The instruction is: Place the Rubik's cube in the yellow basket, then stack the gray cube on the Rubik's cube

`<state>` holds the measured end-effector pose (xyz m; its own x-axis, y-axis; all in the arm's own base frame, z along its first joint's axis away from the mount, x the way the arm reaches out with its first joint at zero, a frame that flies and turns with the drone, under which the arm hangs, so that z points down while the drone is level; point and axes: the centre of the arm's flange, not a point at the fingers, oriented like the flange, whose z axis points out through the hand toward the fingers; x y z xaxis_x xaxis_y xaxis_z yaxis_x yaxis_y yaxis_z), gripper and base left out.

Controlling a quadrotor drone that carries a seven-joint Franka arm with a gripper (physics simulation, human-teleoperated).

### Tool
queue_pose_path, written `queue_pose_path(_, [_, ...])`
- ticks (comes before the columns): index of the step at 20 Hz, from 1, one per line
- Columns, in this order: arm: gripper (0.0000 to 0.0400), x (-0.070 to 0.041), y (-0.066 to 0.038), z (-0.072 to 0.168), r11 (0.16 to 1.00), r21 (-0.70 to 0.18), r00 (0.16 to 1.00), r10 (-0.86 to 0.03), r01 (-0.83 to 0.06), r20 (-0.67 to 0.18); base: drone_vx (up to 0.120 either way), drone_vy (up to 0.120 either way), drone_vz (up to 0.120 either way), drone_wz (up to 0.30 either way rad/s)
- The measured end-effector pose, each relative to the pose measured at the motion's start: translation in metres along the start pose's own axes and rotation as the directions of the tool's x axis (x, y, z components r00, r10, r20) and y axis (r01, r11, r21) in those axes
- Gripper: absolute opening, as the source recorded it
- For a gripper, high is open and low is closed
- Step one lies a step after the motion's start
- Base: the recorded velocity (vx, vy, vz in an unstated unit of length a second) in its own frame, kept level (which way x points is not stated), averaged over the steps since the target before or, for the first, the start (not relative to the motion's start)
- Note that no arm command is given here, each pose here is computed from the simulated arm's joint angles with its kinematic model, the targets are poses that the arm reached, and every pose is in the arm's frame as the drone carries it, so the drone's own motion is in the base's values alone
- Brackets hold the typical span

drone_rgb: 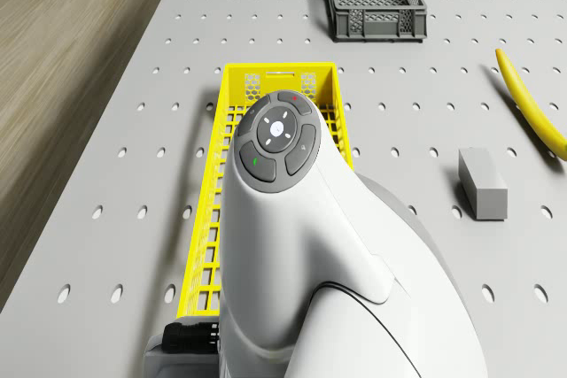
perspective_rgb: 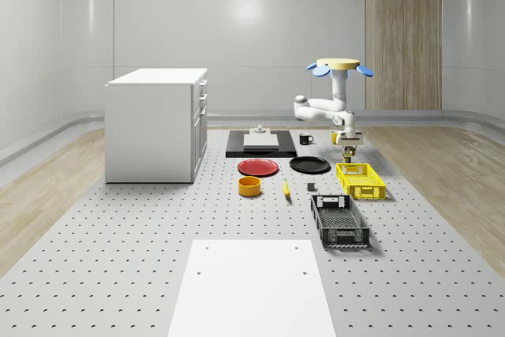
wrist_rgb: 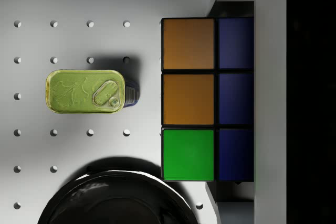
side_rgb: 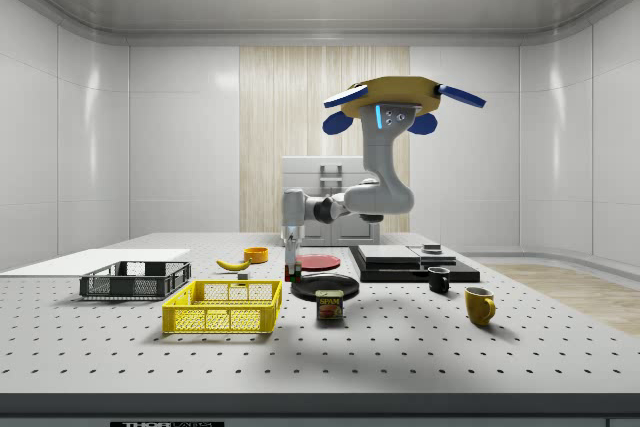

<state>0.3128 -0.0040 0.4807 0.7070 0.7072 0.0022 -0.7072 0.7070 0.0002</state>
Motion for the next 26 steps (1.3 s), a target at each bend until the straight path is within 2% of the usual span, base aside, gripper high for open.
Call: queue_pose_path(26, [0.0325, 0.0000, 0.0000, 0.0004, 1.000, 0.000, 1.000, 0.000, 0.000, 0.000, 0.118, 0.000, 0.000, 0.000])
